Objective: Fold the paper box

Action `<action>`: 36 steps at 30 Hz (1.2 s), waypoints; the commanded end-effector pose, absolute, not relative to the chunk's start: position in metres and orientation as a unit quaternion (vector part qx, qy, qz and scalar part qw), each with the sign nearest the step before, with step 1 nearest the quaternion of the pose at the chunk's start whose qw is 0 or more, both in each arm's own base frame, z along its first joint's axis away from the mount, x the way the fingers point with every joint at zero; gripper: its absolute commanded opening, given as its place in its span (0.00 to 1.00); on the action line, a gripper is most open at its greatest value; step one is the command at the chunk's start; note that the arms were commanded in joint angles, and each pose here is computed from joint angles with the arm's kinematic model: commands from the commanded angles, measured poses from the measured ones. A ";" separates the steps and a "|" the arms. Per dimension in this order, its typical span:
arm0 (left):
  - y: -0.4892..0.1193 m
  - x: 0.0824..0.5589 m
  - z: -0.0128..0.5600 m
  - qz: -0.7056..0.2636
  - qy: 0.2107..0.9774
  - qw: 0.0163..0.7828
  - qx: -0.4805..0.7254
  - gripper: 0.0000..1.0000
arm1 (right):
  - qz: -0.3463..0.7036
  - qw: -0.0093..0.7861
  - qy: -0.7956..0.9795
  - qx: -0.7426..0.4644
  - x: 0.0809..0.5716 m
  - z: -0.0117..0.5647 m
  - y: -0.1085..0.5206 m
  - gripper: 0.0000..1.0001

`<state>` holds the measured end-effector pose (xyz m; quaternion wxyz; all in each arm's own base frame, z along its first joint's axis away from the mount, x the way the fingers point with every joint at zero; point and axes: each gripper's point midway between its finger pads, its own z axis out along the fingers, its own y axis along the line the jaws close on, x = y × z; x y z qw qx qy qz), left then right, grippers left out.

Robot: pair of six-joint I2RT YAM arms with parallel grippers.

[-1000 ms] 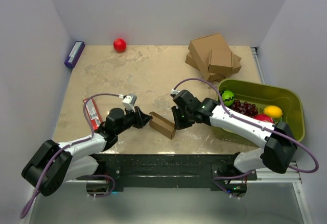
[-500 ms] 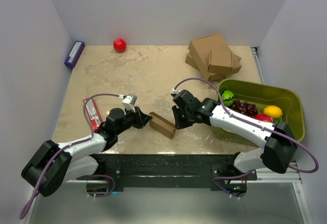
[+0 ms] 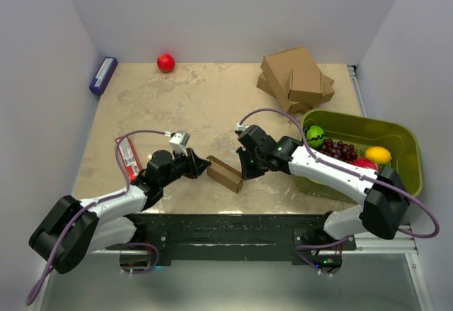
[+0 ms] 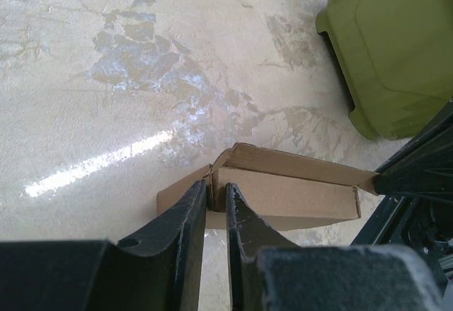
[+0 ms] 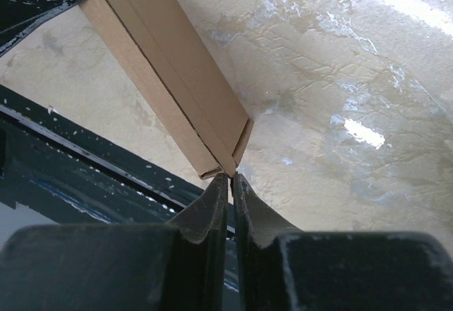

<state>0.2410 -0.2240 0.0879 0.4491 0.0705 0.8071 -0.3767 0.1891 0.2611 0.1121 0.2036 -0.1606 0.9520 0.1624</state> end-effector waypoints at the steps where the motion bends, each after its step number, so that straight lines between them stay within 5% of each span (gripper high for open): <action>1: -0.221 0.238 0.079 -0.358 0.820 0.440 0.075 0.20 | 0.186 0.209 0.947 -0.155 0.190 0.114 0.272 0.09; 7: -0.221 0.237 0.080 -0.360 0.820 0.440 0.075 0.20 | 0.186 0.207 0.948 -0.152 0.191 0.109 0.273 0.00; 36: -0.228 0.214 0.089 -0.386 0.818 0.426 0.034 0.15 | 0.163 0.284 0.939 -0.101 0.203 0.117 0.279 0.00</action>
